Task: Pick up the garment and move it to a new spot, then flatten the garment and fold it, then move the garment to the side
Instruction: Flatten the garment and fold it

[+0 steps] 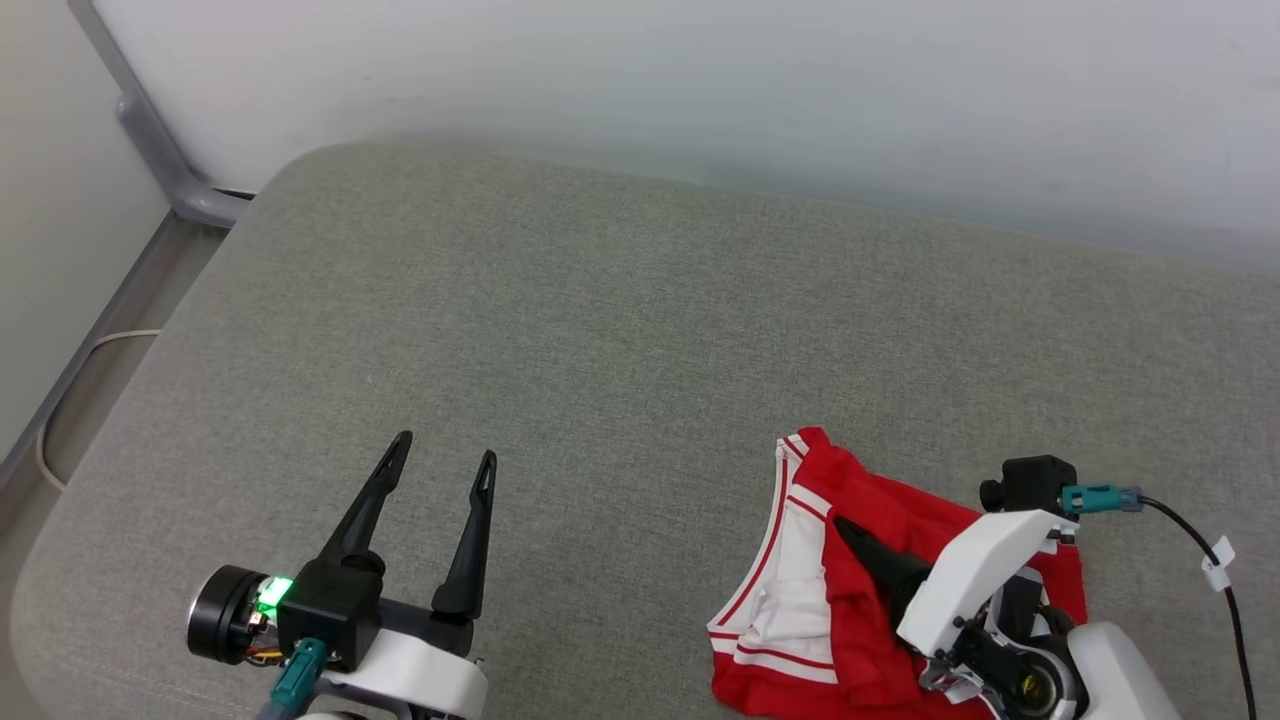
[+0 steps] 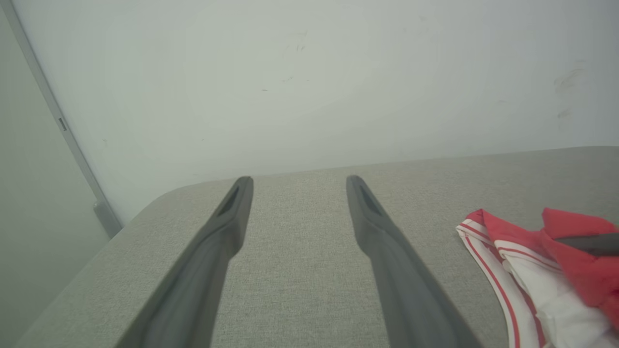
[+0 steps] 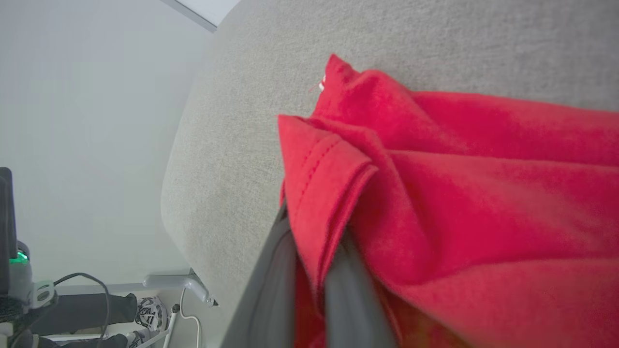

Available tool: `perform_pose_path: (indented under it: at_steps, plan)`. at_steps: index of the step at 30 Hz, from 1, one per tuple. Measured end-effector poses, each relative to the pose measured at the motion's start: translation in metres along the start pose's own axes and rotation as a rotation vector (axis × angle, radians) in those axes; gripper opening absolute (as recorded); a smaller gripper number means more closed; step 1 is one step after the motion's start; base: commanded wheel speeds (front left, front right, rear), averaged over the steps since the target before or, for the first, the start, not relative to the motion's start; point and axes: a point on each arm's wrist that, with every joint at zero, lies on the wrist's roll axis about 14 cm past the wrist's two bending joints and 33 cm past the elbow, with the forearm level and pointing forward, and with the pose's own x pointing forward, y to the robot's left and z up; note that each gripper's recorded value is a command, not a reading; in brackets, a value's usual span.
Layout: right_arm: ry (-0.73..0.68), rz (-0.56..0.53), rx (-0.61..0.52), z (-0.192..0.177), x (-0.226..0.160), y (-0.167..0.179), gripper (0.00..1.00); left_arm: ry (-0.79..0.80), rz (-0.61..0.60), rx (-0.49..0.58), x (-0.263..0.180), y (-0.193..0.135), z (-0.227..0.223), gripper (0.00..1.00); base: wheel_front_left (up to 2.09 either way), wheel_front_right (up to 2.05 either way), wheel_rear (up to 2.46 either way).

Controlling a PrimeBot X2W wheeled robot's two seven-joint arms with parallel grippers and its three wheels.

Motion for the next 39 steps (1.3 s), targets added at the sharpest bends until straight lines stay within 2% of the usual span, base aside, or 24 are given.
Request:
perform_pose_path:
  at_steps: [2,3,4,14,22,26,30,34,35,37,39]
  plan:
    - [0.003,-0.018,0.005,-0.003,0.005,-0.005,0.00,0.003,0.003,-0.001,0.000,0.001,-0.001,1.00,0.00,0.00,0.00]
    - [0.007,-0.022,0.004,-0.005,0.008,-0.006,0.40,0.005,0.003,-0.001,0.000,0.001,-0.001,1.00,0.00,0.00,0.00]
    - [0.013,-0.023,0.000,-0.007,0.010,-0.006,0.99,0.005,0.004,-0.001,0.000,0.001,-0.001,1.00,0.00,0.00,0.00]
    - [0.016,0.104,-0.002,-0.007,0.011,0.037,1.00,-0.004,0.008,-0.004,-0.002,0.003,0.001,1.00,0.00,0.00,0.00]
    - [-0.093,0.209,-0.014,0.029,-0.007,0.073,1.00,-0.023,-0.023,-0.007,0.000,-0.005,0.006,1.00,0.00,0.00,0.00]
    - [-0.227,0.147,-0.191,0.074,-0.023,0.074,1.00,-0.048,-0.040,-0.021,0.004,-0.011,0.013,1.00,0.00,0.00,0.00]
    - [-0.354,0.015,-0.502,0.118,-0.051,0.064,1.00,-0.061,-0.059,-0.045,0.011,-0.019,0.015,1.00,0.00,0.00,0.00]
    - [-0.456,-0.125,-0.752,0.150,-0.083,0.037,1.00,-0.065,-0.068,-0.082,0.018,-0.025,0.015,1.00,0.00,0.00,0.00]
    - [-0.520,-0.211,-0.841,0.163,-0.106,0.011,1.00,-0.064,-0.074,-0.100,0.022,-0.029,0.014,1.00,0.00,0.00,0.00]
    - [-0.550,-0.258,-0.903,0.166,-0.120,-0.003,1.00,-0.063,-0.081,-0.109,0.023,-0.032,0.013,1.00,0.00,0.00,0.00]
    - [-0.601,-0.301,-0.918,0.171,-0.136,-0.017,1.00,-0.063,-0.085,-0.119,0.024,-0.034,0.013,1.00,0.00,0.00,0.00]
